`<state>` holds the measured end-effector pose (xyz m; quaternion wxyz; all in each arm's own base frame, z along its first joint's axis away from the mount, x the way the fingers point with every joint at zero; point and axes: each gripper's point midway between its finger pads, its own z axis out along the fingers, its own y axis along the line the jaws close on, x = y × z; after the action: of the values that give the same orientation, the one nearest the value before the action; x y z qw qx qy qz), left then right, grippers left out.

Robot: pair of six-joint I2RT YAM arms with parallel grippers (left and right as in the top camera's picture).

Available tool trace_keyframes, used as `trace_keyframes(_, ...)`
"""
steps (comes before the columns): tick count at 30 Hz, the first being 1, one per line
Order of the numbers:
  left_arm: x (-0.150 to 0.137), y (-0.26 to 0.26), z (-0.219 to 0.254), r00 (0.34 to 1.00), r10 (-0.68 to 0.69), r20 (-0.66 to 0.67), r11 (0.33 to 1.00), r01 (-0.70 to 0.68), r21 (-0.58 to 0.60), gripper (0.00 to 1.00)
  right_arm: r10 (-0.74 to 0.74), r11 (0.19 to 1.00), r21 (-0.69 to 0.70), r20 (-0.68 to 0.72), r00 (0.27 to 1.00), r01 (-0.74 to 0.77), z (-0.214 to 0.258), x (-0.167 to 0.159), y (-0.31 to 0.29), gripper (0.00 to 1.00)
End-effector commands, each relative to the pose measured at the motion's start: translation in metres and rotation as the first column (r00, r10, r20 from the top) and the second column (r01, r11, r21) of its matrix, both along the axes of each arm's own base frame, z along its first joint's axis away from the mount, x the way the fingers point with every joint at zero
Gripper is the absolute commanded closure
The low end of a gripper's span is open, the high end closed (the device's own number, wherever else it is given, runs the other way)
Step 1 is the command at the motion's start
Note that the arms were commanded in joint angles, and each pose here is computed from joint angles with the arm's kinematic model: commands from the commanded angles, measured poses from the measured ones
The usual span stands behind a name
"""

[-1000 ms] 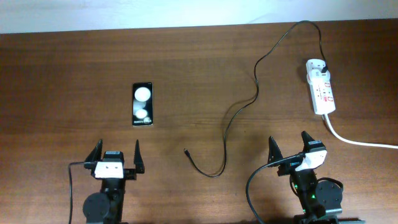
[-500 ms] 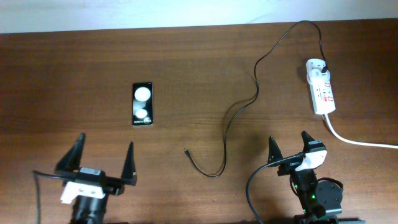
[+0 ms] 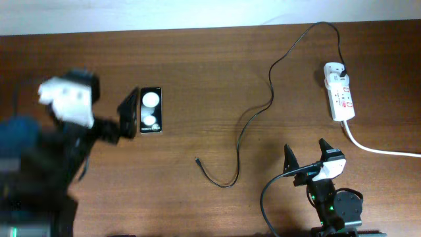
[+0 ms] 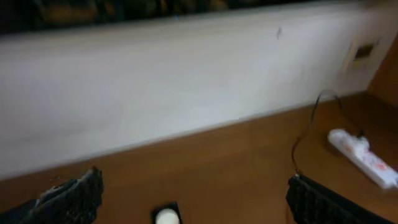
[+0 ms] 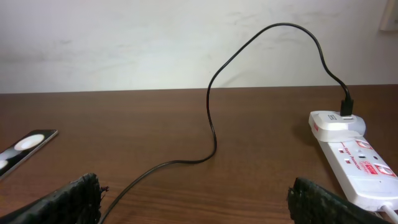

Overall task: Plug charger to phone and switch on socket
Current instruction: 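Move the left gripper over the black phone and lower it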

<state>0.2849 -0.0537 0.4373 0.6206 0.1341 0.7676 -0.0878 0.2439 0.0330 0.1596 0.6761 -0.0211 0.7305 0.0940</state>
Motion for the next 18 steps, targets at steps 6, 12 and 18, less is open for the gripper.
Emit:
trace_keyframes(6, 0.087, -0.008, -0.099, 0.928, -0.039, -0.371, 0.999, 0.04, -0.004, 0.01, -0.007, 1.0, -0.001, -0.001, 1.0, 0.007, -0.002, 0.0, -0.001, 0.01)
trace_keyframes(12, 0.128, -0.009, -0.183, 0.821, -0.037, -0.569, 0.999, 0.039, -0.01, 0.01, -0.007, 1.0, -0.001, -0.001, 1.0, 0.007, -0.002, 0.0, -0.001, 0.01)
trace_keyframes(18, 0.134, -0.009, -0.263, 0.665, -0.034, -0.746, 0.999, 0.036, -0.014, 0.31, -0.007, 1.0, -0.001, -0.001, 1.0, 0.007, -0.002, 0.0, -0.001, 0.01)
